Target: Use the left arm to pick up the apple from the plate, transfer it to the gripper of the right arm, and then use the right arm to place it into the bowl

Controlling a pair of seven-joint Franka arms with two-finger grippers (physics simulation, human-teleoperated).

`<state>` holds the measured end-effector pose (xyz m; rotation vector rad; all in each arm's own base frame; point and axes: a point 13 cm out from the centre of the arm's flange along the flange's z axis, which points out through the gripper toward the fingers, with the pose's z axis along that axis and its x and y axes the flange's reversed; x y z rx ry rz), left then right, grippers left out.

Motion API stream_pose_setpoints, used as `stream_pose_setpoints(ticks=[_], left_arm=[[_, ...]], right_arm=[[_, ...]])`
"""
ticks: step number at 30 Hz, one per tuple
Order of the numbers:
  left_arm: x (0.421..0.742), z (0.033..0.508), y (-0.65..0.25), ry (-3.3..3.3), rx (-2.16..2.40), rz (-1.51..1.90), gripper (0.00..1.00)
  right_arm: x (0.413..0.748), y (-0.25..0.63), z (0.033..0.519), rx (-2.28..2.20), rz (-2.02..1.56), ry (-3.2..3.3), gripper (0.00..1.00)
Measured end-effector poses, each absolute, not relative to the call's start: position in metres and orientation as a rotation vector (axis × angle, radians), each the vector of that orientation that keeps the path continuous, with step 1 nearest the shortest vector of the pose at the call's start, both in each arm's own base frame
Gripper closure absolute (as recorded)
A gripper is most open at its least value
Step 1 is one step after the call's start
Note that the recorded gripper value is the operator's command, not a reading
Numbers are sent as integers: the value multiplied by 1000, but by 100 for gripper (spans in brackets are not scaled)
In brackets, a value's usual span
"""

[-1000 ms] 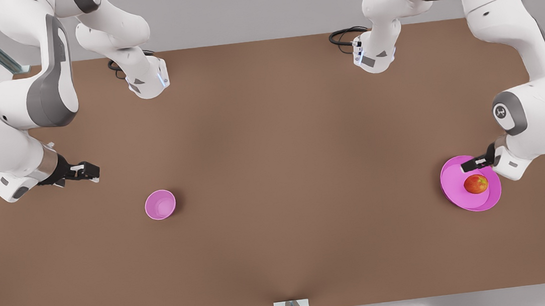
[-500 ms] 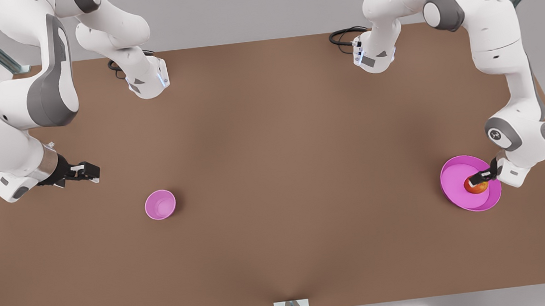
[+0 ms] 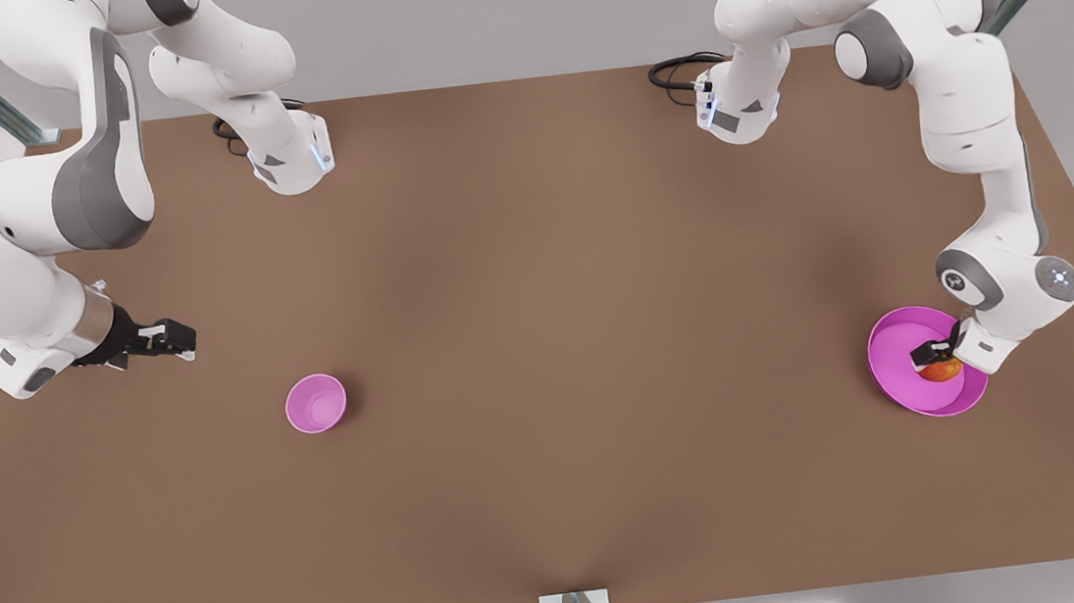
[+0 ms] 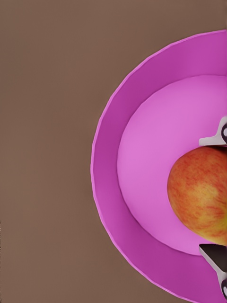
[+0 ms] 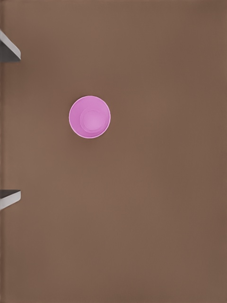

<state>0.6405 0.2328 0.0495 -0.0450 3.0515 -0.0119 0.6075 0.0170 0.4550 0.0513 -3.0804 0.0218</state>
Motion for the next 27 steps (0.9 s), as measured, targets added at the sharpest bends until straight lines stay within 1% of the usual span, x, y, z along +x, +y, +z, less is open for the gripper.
stream_pose_setpoints(ticks=[2,4,8,12,16,18,20,24,27], left_arm=[[642,47,234,3047,-22,-3,2],[643,47,234,3042,0,3,9],[643,46,236,3036,33,12,13],[643,46,236,3034,60,18,21],[645,50,236,3029,80,21,26],[654,73,232,3015,98,10,27],[667,115,216,2986,138,-9,30],[687,185,148,2941,288,-58,30],[696,212,70,2922,452,-112,30]], right_arm=[[607,17,455,51,22,-3080,0],[607,17,455,51,22,-3080,0],[607,16,455,49,22,-3081,0],[607,16,455,50,22,-3080,0],[607,16,455,51,22,-3080,0],[607,17,455,52,22,-3080,0],[607,17,455,52,22,-3080,0],[607,16,455,51,22,-3080,0],[608,16,455,50,22,-3080,0]])
